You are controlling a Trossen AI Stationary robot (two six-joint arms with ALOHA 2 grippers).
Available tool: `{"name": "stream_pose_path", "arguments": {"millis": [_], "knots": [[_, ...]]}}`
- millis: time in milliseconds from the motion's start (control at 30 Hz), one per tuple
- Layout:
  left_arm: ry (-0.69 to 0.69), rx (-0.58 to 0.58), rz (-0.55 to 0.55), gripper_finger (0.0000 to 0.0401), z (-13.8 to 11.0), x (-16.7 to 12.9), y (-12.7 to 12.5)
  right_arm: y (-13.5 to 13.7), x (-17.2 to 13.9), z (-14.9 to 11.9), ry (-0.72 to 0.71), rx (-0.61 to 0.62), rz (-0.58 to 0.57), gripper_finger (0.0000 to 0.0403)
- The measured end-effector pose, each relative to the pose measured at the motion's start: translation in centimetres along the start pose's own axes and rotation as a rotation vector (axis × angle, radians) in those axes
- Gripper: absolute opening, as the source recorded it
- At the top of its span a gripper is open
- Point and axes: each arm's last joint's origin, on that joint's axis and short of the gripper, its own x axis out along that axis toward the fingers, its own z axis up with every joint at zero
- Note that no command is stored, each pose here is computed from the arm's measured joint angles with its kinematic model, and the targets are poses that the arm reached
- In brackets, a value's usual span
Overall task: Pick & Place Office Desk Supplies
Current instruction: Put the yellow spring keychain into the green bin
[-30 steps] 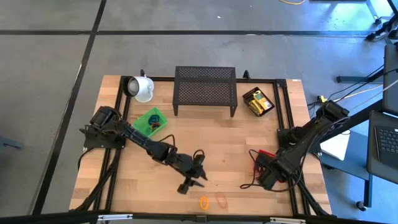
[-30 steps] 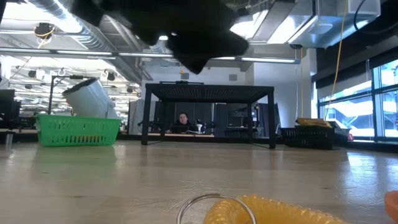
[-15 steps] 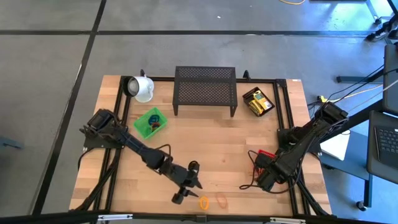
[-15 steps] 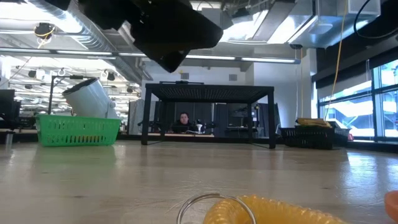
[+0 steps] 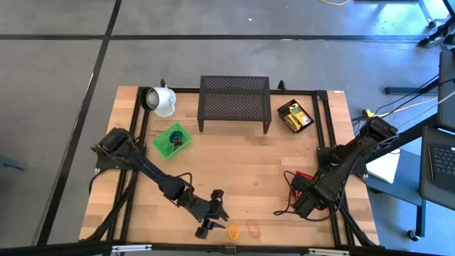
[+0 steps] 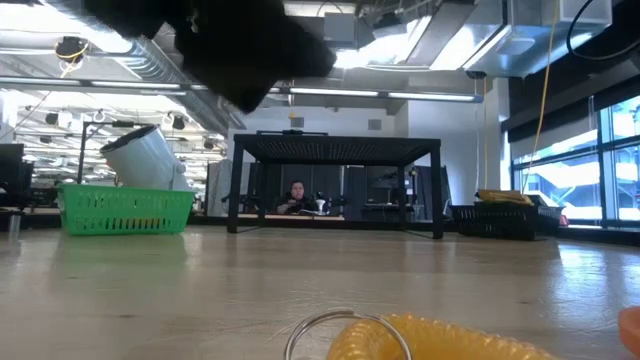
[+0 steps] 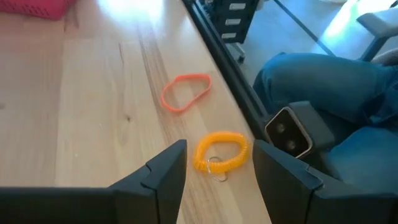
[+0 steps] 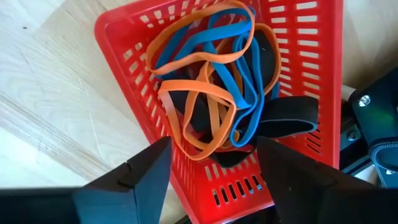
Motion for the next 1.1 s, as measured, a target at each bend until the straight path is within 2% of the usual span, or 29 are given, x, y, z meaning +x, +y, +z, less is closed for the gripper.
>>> {"name": "stream_pose_path", "arguments": {"millis": [367, 667, 900, 1100], "knots": [[-0.017, 0.012, -0.035, 0.0178, -2.6, 3.8, 0.9, 0.0, 0.0, 0.0, 0.000, 0.000, 0.003, 0.0242], [0.065, 0.021, -0.185, 0.0178, -3.5, 7.9, 1.9, 0.0, 0.0, 0.1, -0.041, 0.000, 0.001, 0.0242], [0.131, 0.148, -0.145, 0.0178, -3.3, 7.8, 3.3, 0.2, 0.0, 0.2, -0.055, -0.001, 0.014, 0.0242], [0.245, 0.137, -0.089, 0.0177, -3.8, 7.5, 5.2, 0.2, 0.0, 0.2, -0.055, -0.002, 0.018, 0.0242]]}}
